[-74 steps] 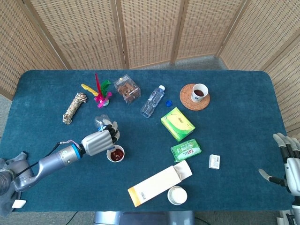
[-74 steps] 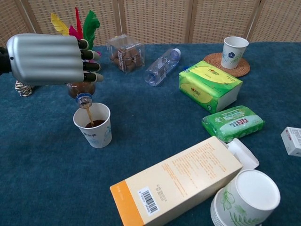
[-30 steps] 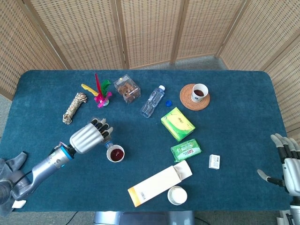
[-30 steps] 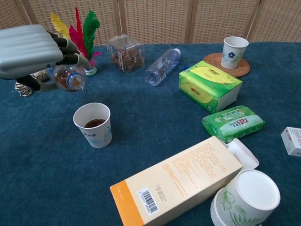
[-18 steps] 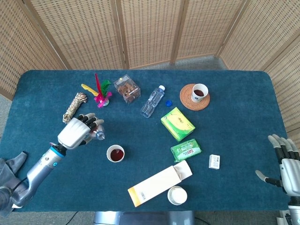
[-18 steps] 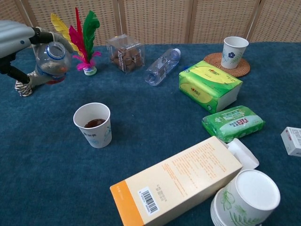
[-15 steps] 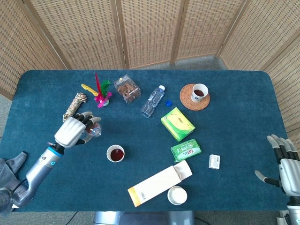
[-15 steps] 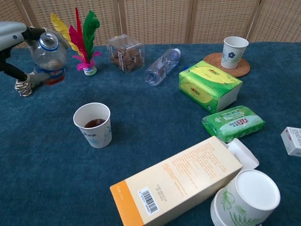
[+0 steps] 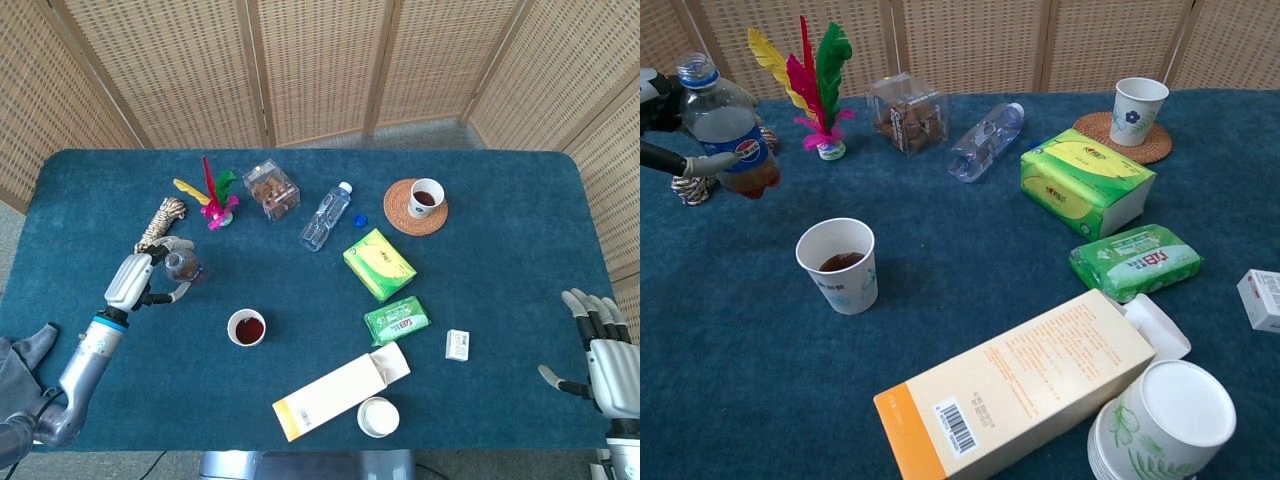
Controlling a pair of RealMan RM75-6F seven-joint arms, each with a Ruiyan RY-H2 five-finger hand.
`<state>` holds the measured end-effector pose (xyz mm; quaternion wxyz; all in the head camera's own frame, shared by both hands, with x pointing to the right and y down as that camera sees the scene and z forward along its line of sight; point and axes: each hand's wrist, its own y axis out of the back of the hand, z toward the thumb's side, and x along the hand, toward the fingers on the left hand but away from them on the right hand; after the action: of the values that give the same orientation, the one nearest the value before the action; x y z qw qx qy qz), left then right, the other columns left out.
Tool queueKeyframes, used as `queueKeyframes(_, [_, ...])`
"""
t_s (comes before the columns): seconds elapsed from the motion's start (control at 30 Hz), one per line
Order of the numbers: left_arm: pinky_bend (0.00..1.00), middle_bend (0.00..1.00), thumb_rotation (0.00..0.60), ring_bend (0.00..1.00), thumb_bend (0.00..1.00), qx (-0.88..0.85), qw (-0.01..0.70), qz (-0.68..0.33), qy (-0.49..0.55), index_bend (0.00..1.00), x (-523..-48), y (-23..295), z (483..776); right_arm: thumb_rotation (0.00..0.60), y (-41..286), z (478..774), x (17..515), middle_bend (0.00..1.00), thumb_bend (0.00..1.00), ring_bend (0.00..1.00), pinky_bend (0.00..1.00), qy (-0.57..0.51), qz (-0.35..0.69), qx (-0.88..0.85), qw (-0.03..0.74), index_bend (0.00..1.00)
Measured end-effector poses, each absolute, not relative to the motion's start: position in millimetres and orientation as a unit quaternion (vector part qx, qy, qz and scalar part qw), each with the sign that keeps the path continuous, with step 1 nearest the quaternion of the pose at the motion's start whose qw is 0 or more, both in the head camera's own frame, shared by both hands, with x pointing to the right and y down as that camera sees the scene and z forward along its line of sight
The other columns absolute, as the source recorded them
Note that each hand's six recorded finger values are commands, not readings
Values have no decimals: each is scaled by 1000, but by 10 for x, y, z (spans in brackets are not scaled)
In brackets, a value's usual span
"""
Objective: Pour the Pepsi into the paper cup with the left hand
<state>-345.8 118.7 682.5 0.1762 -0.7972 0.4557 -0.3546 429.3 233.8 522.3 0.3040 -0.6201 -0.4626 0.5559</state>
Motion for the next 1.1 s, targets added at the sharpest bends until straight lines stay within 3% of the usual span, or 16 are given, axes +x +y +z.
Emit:
queueKeyframes(0.4, [330,261,600,117,410,-798,56,-325,504,360,-3472,1288,7135,600,2341,5255,4284,0,91,0,0,-458,559,-621,304,0])
queueKeyframes(0.97, [322,232,600,81,398,-794,14,-320,517,356,-3542,1371,7351,600,2343,5285,4272,0,92,0,0,-454,563,-620,305,0])
queueKeyframes(1.1, [281,137,600,19,397,-796,8,-321,513,291,-3549,1408,7391,600,2345,5287,4266,0,92,0,0,-453,563,-621,305,0])
